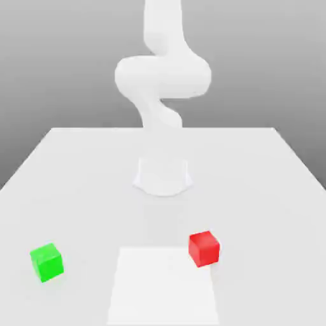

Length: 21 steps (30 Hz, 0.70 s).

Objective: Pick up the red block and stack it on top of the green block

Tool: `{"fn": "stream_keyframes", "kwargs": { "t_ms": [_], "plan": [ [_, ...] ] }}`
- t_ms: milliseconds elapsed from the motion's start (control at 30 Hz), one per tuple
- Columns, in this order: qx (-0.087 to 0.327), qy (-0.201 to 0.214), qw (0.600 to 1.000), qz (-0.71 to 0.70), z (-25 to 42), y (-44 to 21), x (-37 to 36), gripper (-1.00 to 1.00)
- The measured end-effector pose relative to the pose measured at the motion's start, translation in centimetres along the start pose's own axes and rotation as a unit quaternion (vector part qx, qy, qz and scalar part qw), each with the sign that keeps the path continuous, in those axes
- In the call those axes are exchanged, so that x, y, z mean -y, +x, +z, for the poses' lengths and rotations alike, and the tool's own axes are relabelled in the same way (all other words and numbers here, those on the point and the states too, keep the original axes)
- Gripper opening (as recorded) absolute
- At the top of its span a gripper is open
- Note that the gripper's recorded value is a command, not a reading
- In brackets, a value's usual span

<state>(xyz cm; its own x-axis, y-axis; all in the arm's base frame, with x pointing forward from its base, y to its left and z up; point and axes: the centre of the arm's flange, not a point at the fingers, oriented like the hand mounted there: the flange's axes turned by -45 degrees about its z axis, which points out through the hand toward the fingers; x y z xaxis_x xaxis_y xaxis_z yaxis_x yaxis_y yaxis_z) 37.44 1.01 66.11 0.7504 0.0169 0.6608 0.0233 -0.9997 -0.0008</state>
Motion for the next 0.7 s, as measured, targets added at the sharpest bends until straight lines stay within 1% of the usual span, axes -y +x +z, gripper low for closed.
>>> {"fn": "stream_keyframes", "kwargs": {
  "t_ms": [133, 300, 433, 567, 633, 700],
  "plan": [
    [0.075, 0.015, 0.997, -0.031, 9.9, -3.8, 2.0, 0.00],
    [0.166, 0.032, 0.983, -0.071, 19.9, -11.3, 4.6, 0.00],
    [0.242, 0.044, 0.963, -0.107, 26.1, -19.6, 6.4, 0.00],
    [0.324, 0.056, 0.933, -0.147, 30.7, -29.8, 7.7, 0.00],
    [0.342, 0.058, 0.925, -0.156, 32.5, -32.9, 8.0, 0.00],
    [0.347, 0.059, 0.923, -0.158, 33.9, -34.6, 8.0, 0.00]
  ]
}}
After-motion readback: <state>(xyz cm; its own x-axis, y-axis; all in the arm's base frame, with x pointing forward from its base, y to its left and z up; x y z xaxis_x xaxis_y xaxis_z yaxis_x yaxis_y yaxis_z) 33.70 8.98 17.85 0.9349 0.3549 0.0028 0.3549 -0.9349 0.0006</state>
